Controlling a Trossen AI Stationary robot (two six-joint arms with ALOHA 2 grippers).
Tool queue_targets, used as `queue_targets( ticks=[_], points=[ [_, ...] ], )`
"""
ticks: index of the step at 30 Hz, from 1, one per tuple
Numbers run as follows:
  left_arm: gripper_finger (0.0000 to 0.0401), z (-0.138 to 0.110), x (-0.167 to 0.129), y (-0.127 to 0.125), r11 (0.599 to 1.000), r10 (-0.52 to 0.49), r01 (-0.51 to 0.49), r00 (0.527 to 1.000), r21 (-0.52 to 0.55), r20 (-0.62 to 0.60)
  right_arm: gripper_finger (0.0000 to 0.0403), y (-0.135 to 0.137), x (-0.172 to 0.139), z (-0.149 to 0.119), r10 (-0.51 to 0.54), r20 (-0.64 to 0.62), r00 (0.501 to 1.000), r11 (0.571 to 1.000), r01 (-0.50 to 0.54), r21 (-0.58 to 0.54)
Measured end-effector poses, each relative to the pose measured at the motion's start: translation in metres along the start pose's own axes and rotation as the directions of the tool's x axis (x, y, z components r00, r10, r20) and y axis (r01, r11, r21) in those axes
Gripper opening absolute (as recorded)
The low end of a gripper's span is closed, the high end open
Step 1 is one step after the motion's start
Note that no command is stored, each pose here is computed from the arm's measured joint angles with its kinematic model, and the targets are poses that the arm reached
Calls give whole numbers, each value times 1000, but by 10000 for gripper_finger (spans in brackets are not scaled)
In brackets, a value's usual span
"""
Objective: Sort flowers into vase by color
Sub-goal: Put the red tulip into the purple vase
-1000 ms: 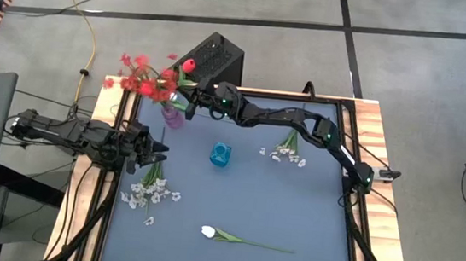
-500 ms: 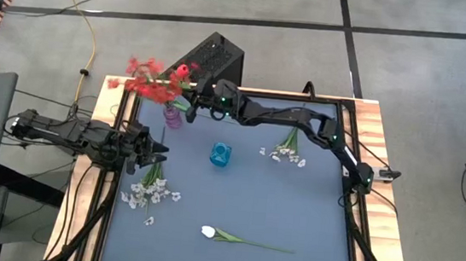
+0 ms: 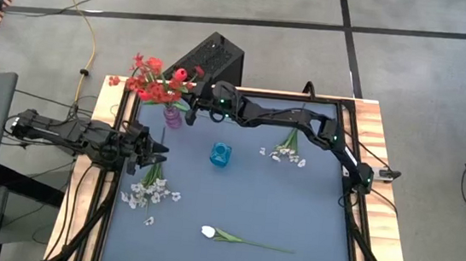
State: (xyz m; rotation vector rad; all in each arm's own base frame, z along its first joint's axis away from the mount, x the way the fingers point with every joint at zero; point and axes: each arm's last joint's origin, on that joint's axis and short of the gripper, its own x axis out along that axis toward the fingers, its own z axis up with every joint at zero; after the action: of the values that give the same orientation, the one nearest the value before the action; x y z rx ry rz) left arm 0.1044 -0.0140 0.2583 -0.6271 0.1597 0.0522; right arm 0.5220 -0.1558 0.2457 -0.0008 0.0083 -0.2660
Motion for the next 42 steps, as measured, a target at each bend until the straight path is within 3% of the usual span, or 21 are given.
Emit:
queue_targets(
  ticks=[11, 23, 35, 42],
  points=[
    [203, 0, 0, 0, 1000, 1, -1, 1000, -6, 1, 15, -1, 0, -9, -9, -93, 996, 1000, 8, -15],
    [203, 0, 0, 0, 1000, 2, -1, 1000, -8, 1, 15, 3, 0, -9, -18, -80, 997, 1000, 16, -25],
    [203, 0, 0, 0, 1000, 2, -2, 1000, 0, 1, 15, 4, 4, 34, -16, -163, 986, 1000, 12, -25],
    [203, 0, 0, 0, 1000, 2, -2, 1000, 0, 1, 15, 4, 4, 36, -17, -165, 986, 1000, 13, -24]
  ],
)
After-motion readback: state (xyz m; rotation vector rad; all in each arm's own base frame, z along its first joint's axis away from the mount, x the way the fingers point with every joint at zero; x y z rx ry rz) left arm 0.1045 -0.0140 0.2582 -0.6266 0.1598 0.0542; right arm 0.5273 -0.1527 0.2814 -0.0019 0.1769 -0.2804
